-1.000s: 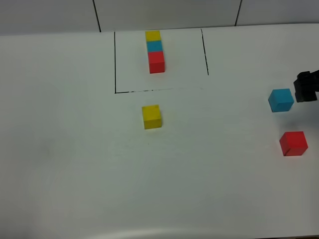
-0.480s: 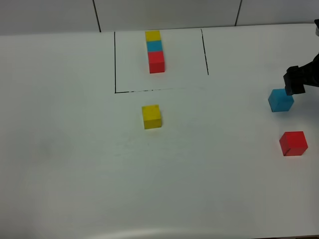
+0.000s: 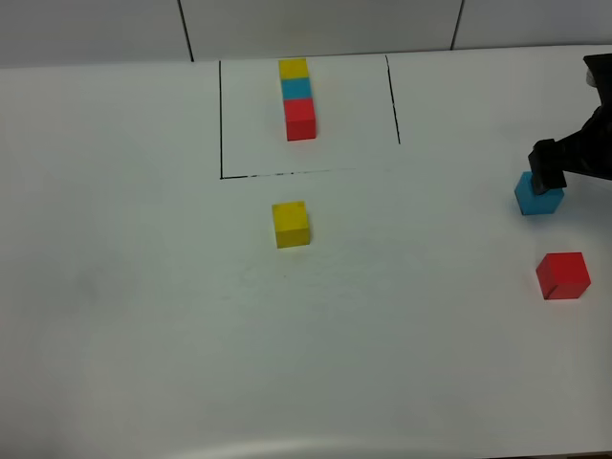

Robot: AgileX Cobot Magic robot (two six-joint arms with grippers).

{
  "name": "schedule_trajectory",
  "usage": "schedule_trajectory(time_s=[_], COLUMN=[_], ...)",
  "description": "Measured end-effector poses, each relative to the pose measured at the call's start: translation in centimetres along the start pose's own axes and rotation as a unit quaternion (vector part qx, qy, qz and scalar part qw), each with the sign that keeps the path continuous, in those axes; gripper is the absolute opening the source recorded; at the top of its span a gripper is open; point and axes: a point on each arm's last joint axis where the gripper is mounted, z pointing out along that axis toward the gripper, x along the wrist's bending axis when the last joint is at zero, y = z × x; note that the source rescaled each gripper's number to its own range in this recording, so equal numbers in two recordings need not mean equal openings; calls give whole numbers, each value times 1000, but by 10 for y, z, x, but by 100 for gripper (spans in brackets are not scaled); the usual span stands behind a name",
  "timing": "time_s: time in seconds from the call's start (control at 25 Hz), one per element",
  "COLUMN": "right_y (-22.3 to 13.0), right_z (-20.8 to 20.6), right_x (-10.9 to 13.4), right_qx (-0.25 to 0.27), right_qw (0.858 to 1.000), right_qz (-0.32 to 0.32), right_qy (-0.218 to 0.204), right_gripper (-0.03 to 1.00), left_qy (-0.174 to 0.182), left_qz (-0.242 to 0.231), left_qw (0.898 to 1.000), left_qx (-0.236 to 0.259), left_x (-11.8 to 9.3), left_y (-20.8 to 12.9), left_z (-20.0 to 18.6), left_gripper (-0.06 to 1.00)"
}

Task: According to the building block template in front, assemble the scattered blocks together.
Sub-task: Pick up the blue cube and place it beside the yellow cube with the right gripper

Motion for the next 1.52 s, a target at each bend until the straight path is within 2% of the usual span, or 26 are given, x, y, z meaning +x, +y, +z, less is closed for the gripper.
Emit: schedule_trajectory(time_s=[0.12, 0.2, 0.64, 0.8, 0.92, 1.12, 1.24, 1.36, 1.52], right_y=[5, 6, 21, 22, 19, 18, 16, 16, 18], right_z=[3, 2, 27, 41, 51, 57, 61, 61, 58], right_x=[6, 10, 13, 13, 13, 13, 12, 9, 7], right_qx=[1, -1, 22, 46, 62, 69, 74, 78, 84], right_qw=[1000, 1000, 999, 998, 997, 997, 997, 997, 996], right_qz=[-8, -12, -13, -19, -19, -20, -23, -23, -34], right_qy=[3, 5, 25, 29, 31, 30, 23, 8, -2], right_gripper=[96, 100, 99, 95, 86, 60, 36, 0, 2], left_qy=[0, 0, 0, 0, 0, 0, 0, 0, 0], left_qz=[0, 0, 0, 0, 0, 0, 0, 0, 0], left_qw=[1000, 1000, 1000, 1000, 1000, 1000, 1000, 1000, 1000], left_qx=[0, 0, 0, 0, 0, 0, 0, 0, 0], left_x=[0, 0, 0, 0, 0, 0, 0, 0, 0], left_y=[0, 0, 0, 0, 0, 0, 0, 0, 0], left_z=[0, 0, 0, 0, 0, 0, 0, 0, 0], left_gripper=[84, 84, 84, 84, 84, 84, 84, 84, 84])
